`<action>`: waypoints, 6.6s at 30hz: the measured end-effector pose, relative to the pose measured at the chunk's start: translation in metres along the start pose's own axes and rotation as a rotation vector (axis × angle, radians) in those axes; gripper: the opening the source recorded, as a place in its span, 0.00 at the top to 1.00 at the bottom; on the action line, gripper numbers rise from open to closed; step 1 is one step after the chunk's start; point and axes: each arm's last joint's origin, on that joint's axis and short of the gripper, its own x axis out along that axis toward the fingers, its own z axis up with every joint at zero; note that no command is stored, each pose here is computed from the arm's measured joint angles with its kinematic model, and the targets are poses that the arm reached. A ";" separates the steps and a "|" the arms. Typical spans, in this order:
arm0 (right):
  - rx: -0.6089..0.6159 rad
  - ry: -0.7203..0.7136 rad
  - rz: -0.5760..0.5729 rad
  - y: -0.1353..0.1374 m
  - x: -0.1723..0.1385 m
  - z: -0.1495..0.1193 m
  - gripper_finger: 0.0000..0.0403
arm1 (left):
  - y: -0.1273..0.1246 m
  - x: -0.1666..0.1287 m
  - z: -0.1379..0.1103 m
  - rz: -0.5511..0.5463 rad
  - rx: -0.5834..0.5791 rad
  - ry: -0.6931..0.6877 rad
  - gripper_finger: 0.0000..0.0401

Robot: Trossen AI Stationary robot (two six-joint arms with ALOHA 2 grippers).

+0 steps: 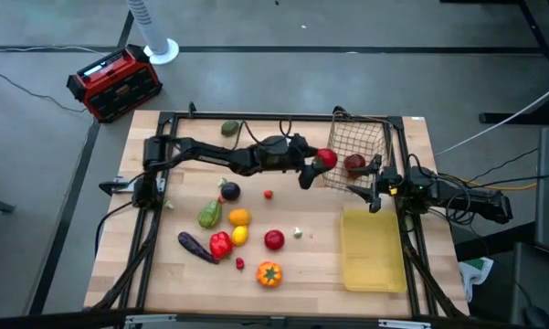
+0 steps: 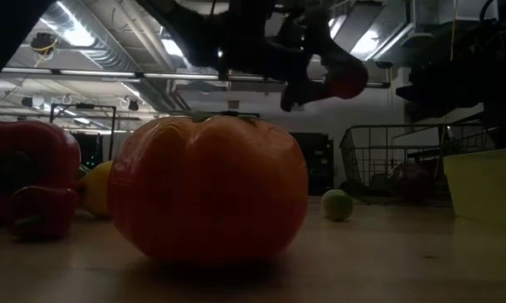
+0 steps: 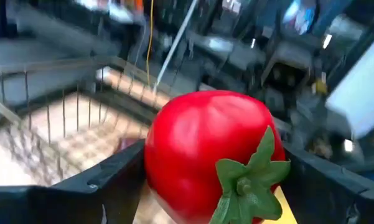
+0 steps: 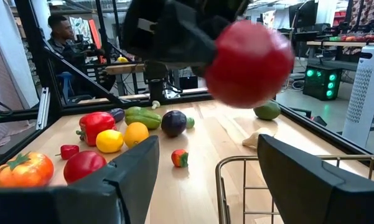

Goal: Sort produce into baskets
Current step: Put the top red tomato into the wired basket, then put the top orange tomato into the wired basket, then put the right green mushroom into the yellow basket

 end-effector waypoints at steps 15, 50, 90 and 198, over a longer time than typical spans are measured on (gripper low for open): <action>0.000 -0.001 -0.001 0.000 0.000 0.000 0.33 | 0.008 0.044 -0.024 -0.114 0.002 -0.024 0.21; 0.000 -0.001 0.000 0.000 0.000 0.000 0.33 | 0.033 0.038 0.004 -0.240 0.052 -0.043 0.03; 0.217 -0.033 0.026 0.001 -0.001 0.010 0.33 | -0.018 -0.088 0.004 0.290 0.236 1.118 0.03; 0.205 -0.138 0.148 0.006 -0.004 0.049 0.33 | 0.004 0.026 0.019 0.109 0.300 0.069 0.38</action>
